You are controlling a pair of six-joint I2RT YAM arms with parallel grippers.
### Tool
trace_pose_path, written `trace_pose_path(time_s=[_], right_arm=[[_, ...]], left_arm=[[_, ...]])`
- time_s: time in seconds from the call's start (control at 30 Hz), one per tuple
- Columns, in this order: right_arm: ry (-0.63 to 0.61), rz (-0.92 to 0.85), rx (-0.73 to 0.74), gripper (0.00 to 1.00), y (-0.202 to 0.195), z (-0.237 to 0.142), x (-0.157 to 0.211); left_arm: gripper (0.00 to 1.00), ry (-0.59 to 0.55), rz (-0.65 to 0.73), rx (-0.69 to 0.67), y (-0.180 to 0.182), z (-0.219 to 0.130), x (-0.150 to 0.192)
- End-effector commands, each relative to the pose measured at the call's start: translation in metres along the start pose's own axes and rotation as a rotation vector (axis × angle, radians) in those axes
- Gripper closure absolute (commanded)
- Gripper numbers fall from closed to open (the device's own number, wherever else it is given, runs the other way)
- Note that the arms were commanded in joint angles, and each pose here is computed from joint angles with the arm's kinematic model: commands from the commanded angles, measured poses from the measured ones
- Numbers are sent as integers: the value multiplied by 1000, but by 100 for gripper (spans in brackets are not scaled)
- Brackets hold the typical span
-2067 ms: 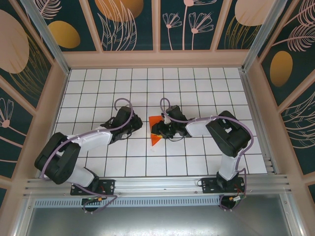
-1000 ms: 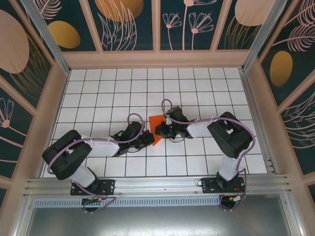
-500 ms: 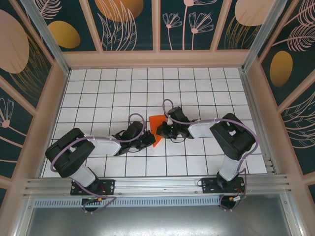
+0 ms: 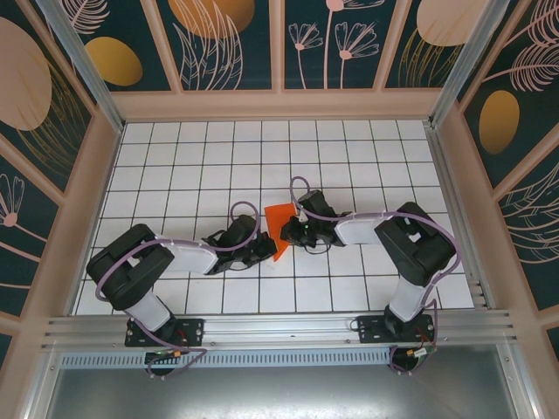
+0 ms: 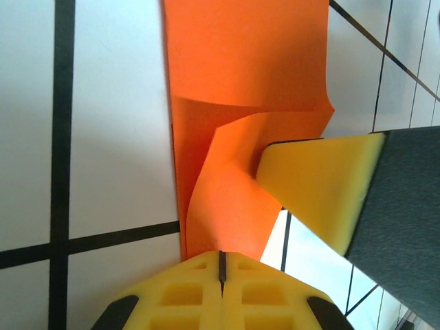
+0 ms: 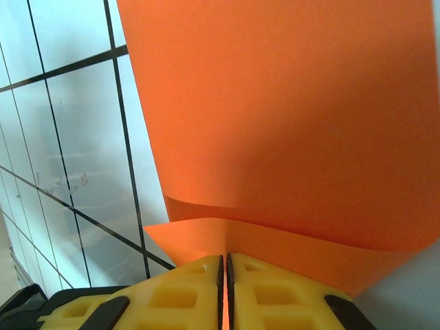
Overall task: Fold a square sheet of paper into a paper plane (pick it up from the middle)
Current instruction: Fold the triangle at the center of the table.
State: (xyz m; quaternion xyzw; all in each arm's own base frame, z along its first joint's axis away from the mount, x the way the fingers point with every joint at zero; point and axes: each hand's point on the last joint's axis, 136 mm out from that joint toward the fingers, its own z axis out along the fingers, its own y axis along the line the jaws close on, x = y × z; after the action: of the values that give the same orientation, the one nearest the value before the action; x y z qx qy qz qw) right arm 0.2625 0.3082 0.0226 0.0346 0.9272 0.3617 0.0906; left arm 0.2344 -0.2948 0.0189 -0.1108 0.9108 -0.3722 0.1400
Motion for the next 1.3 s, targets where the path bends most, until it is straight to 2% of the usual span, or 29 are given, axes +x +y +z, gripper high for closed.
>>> trace_pose_path(time_s=[0.0, 0.17, 0.37, 0.63, 0.97, 1.27], right_arm=[[-14, -3, 10, 87, -2, -9, 0], [-25, -26, -17, 87, 9, -17, -2], [-43, -36, 41, 87, -2, -16, -9], [-42, -20, 75, 87, -10, -12, -12], [-42, 4, 97, 87, -17, -11, -12], [-38, 13, 102, 87, -18, -9, -11]], left_arm=[[99, 26, 10, -2, -2, 3, 4], [99, 30, 28, 25, -9, 1, 5], [97, 17, 49, 94, -28, -8, 1], [94, 31, 71, 116, -40, -9, 6], [90, 27, 86, 116, -48, -8, 9], [84, -27, 97, 81, -51, -14, 4]])
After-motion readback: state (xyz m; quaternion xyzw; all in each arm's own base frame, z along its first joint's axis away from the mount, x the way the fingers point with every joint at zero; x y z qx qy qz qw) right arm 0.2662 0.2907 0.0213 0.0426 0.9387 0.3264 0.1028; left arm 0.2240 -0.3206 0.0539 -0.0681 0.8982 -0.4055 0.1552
